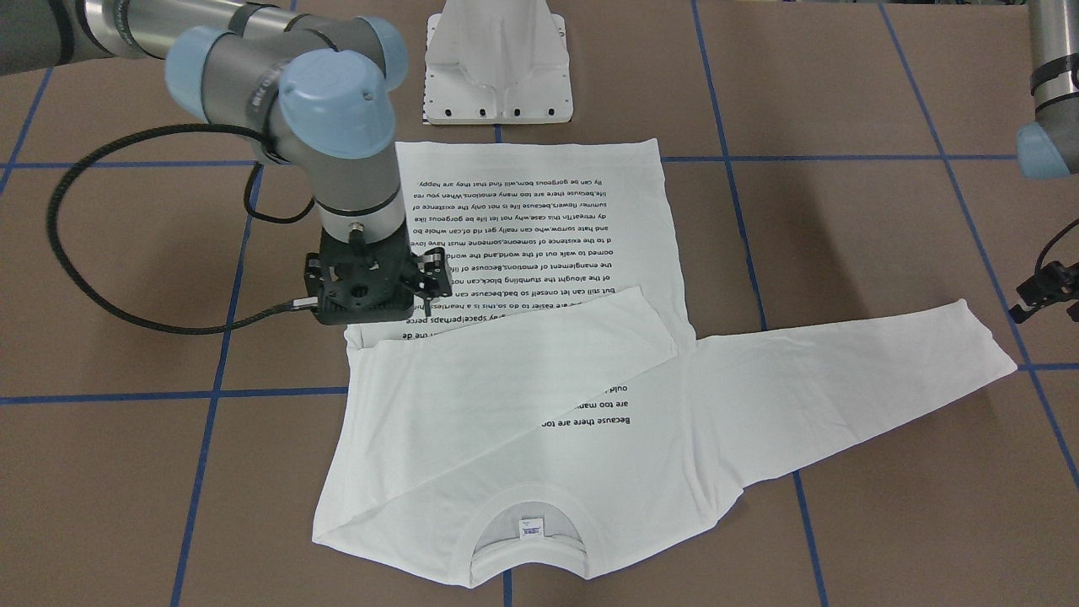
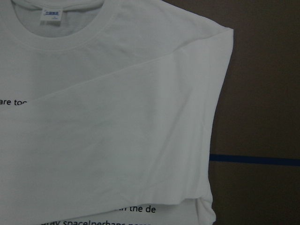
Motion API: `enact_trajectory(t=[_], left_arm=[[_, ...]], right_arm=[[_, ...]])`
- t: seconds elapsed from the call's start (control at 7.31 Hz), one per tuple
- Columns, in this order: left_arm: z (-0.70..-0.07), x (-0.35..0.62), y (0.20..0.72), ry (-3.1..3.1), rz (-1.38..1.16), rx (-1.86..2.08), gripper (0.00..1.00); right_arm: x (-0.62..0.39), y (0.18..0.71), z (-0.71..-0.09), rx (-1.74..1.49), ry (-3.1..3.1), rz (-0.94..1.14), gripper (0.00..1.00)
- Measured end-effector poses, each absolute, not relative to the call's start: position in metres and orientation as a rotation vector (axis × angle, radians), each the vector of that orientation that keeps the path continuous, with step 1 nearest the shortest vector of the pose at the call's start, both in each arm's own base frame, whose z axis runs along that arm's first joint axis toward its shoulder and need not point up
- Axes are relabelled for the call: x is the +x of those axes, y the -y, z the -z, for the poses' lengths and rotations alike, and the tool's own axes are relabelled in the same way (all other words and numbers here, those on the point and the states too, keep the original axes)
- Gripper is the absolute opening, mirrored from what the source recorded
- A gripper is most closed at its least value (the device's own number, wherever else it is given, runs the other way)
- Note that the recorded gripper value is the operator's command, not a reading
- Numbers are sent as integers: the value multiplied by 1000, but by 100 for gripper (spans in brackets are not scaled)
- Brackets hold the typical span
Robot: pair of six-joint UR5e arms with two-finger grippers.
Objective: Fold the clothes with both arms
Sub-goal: 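Release the sleeve and lift the right gripper away from the shirt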
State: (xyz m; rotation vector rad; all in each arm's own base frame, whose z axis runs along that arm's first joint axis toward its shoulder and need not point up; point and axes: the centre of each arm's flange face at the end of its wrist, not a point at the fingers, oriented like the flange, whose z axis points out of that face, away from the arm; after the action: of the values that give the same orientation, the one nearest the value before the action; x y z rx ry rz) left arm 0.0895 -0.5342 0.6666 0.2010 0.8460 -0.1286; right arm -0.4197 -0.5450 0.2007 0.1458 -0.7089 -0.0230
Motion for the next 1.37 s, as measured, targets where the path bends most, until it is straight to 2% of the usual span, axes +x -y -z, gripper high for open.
enact_trajectory(t=[0.41, 1.37], left_arm=[[-709, 134, 520, -825, 155, 216, 97], [-720, 146, 534, -794, 155, 238, 90]], right_arm=[[-333, 544, -242, 100, 728, 56, 100], [-319, 540, -242, 106, 741, 59, 100]])
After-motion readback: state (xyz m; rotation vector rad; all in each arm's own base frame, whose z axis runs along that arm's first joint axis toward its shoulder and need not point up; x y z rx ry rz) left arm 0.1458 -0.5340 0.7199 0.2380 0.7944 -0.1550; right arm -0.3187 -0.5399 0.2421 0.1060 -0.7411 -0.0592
